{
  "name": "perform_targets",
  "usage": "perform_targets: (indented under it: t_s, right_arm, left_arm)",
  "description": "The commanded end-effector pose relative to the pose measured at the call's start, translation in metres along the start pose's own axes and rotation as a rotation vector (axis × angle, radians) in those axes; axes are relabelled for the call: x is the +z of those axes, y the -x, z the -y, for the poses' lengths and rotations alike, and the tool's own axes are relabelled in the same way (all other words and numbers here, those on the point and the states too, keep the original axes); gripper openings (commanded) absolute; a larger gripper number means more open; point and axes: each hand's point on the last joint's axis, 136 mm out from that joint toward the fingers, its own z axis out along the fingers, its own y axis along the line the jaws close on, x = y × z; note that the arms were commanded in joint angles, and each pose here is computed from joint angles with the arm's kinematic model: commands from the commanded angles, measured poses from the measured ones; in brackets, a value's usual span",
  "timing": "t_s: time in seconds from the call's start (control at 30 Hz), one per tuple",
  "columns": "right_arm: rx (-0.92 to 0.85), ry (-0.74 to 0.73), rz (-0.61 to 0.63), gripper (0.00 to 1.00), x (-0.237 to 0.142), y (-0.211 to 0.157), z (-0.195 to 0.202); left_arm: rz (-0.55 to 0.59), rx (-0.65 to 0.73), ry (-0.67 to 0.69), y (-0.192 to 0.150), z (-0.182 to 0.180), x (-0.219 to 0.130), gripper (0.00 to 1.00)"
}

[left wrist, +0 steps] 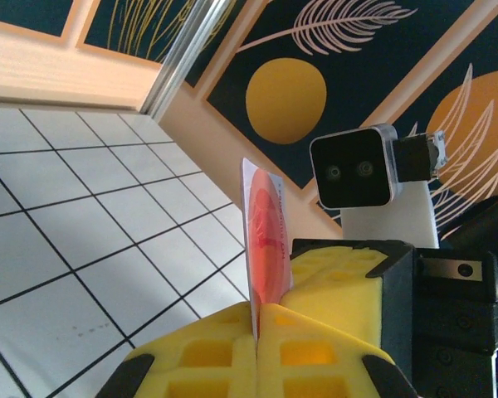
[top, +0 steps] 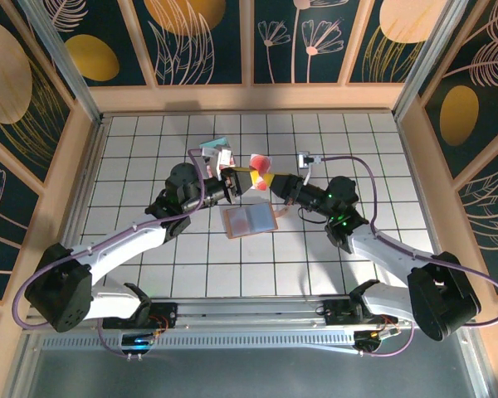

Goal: Take the credit cards out of the card holder

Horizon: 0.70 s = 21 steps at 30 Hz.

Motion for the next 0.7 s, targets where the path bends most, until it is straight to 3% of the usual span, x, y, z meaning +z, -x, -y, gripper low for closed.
perform_targets:
  t_s: [0.0,0.13,0.2,0.47,0.67]
  right_arm:
    - [-0.027,-0.004,-0.01,0.05,0.003,0.001,-0.005]
    - [-0.041,-0.092,-0.002,0.3,0.0,0.005,0.006]
    - [-0.049,-0.149,0.005,0.38,-0.003,0.007,0.013]
    - [-0.092,-0.394,0.056,0.58,-0.026,0.019,0.04]
    - [-0.107,-0.532,0.094,0.74,-0.045,0.025,0.054]
  left_arm:
    - [0.011,0.099,0.04,0.014,0.003,-0.004,0.0]
    - [-0.019,0.209,0.099,0.015,-0.005,-0.009,0.0]
    - [-0.04,0.286,0.14,0.016,-0.011,-0.012,0.0]
    - [-0.17,0.53,0.302,0.019,-0.056,-0.021,0.0]
    - [-0.235,0.632,0.394,0.048,-0.097,-0.028,0.0]
